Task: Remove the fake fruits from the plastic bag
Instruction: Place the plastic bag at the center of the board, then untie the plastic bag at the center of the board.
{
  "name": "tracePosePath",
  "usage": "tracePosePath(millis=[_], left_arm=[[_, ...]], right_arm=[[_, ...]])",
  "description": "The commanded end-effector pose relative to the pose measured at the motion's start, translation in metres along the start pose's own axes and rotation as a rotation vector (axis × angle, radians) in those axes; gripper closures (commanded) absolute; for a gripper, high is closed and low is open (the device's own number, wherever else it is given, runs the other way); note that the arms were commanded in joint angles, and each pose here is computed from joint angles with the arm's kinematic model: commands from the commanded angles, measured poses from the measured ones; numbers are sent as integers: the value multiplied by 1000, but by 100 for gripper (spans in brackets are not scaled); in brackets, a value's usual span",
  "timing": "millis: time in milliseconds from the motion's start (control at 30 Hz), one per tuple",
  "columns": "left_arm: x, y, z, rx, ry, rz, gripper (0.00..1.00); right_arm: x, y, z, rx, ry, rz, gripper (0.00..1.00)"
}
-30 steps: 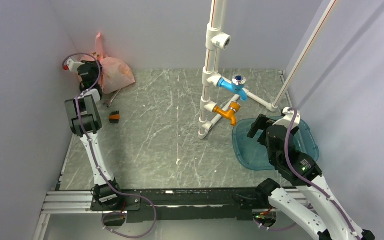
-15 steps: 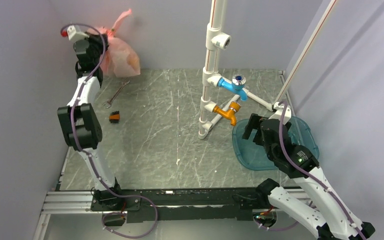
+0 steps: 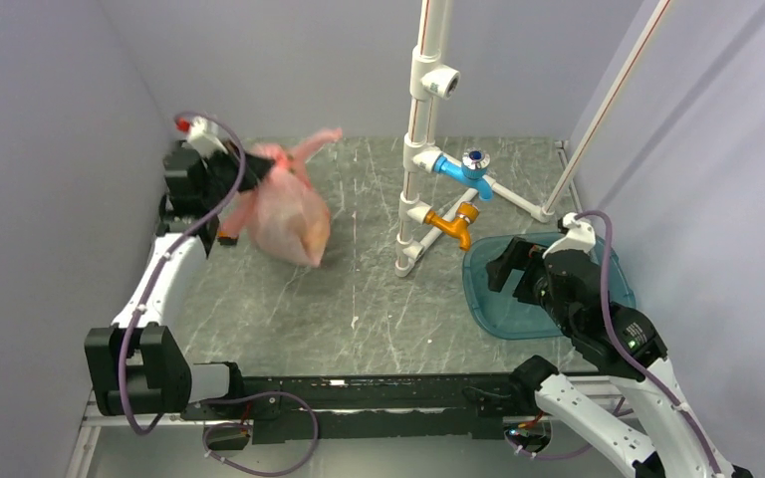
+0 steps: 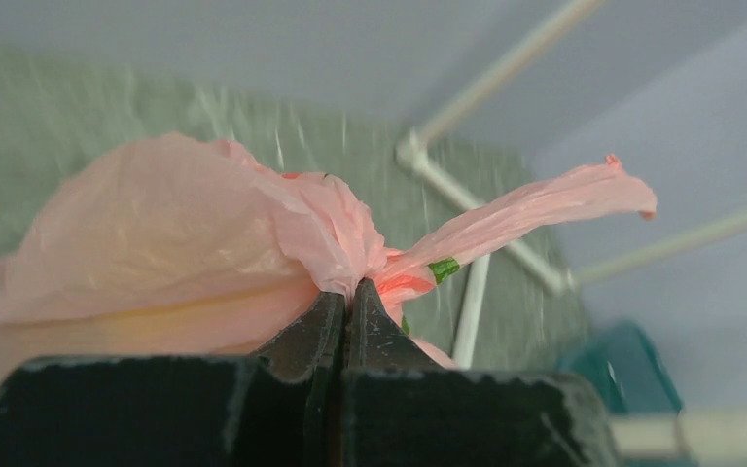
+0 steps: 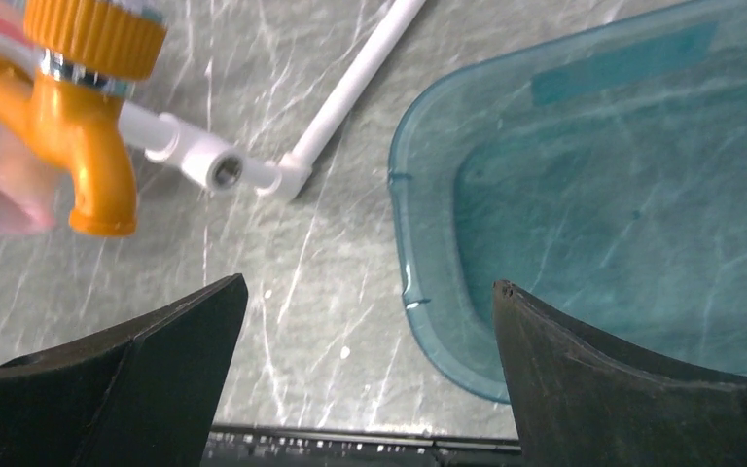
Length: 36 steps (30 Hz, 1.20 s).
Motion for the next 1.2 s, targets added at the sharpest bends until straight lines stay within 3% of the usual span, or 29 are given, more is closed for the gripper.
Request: tracePosePath(millis=[0,100,233,267,333,367,400,433,467,500,567,700,833,967,1067,1167], left_arm=[[-5,-17,63,166,-62,200,100],[0,-22,100,299,-154,319,100],[5,-20,117,403,-231,344,100],[5,-19,116,422,-242,348,95],[3,-21,111,450,-212,358,70],[1,-23,107,459,-185,349,51],[-4,-25,103,460,-136,347,45],[-9,-30,99,460,-85,339,24],[-11,-34,93,447,-27,320,11],[-12,-39,87,419,34,293,7],[-14,-50,75,372,136,221,8],[-12,-70,59,257,288,30,20],[-5,-89,49,148,422,-167,26],[-10,-82,49,119,441,-62,22],[-15,-63,49,187,393,66,18],[-16,-39,36,305,328,99,19]], right_arm=[[5,5,24,203,-68,-109,0],[19,12,41,382,-157,-333,0],[20,11,50,384,-76,-397,0],[19,10,52,388,-55,-405,0],[17,11,60,414,-27,-427,0],[17,11,63,426,-17,-440,0],[16,11,66,437,-11,-448,0],[16,11,67,444,-9,-451,0],[15,10,68,444,-9,-448,0],[14,10,67,440,-7,-433,0],[10,9,66,420,-7,-390,0],[2,4,62,338,47,-335,0],[5,1,67,254,116,-508,0],[21,-8,61,233,116,-736,0],[33,-24,45,210,95,-864,0],[47,-23,34,274,36,-859,0]])
Point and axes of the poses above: each gripper's point midway between its finger pads, its own y axis out along the fingers, its own x axis along the line the jaws close on, z = x × y, the point moved 10 cm from there along -y, back along the fingers, and after that the axes turned 7 degrees about y, right-handed, at the moved point
